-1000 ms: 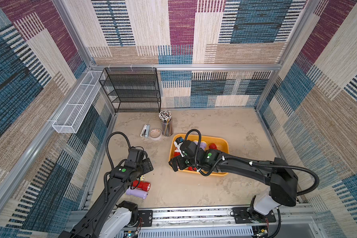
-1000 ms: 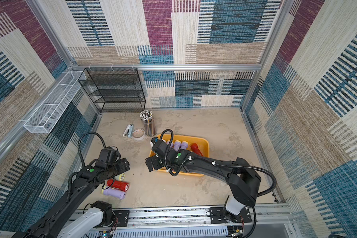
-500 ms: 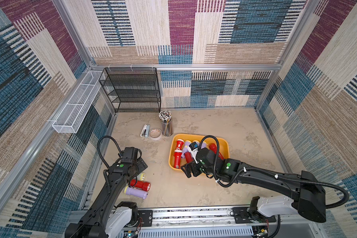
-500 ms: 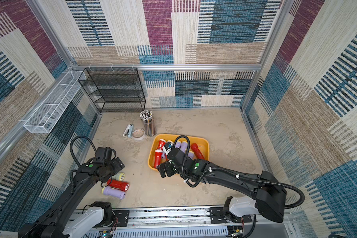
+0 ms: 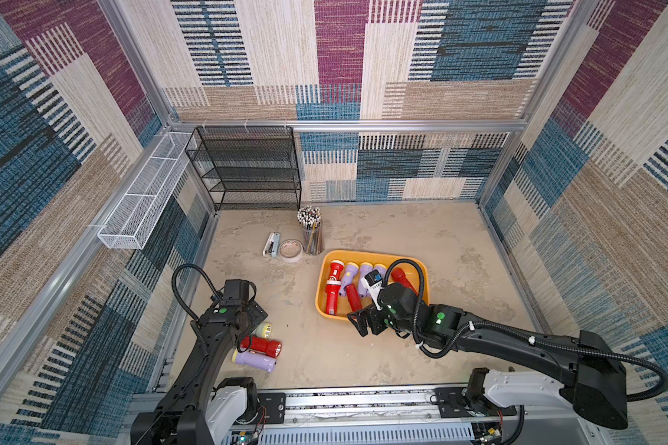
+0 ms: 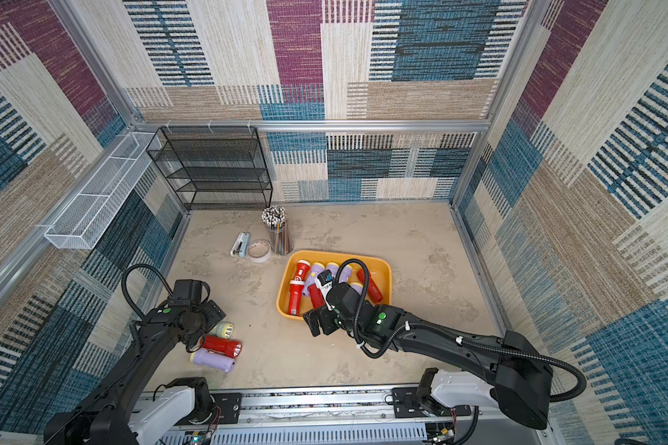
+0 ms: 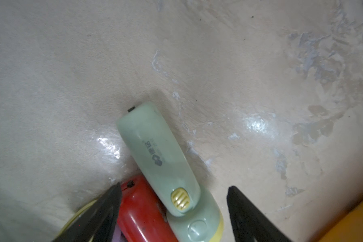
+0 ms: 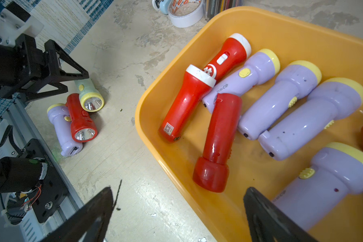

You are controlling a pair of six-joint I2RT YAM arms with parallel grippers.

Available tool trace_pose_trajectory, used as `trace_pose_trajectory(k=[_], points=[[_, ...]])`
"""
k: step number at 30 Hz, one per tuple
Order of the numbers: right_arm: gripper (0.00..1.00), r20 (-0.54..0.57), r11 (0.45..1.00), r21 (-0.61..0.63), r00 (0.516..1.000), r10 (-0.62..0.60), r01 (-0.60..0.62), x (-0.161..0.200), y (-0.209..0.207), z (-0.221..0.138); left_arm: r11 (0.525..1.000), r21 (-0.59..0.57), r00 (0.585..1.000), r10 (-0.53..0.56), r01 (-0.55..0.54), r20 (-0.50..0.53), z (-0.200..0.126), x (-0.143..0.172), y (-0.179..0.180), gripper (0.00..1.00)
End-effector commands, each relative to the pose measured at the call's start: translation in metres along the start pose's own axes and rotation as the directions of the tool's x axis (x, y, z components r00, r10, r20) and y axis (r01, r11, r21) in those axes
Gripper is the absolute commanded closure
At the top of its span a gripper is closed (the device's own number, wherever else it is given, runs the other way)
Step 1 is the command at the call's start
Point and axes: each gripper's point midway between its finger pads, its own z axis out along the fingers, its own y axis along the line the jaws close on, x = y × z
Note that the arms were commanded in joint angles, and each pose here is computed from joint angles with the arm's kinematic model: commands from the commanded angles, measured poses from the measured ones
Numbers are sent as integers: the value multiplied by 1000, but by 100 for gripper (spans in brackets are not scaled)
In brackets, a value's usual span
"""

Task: Put the flashlights into the storage boxes
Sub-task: Pick up the flashlight from the center of the board.

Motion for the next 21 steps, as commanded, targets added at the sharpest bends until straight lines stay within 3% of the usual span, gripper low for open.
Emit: trace_pose_trajectory(k=[1, 21], points=[[0, 28, 1000, -30, 1000, 0, 1, -5, 4, 0, 999, 30, 999, -41, 41, 4, 4, -5, -6, 18], [0, 22, 999, -20, 999, 45, -44, -3, -15, -2, 997, 68, 998, -42, 45, -40, 31, -12, -23, 26]])
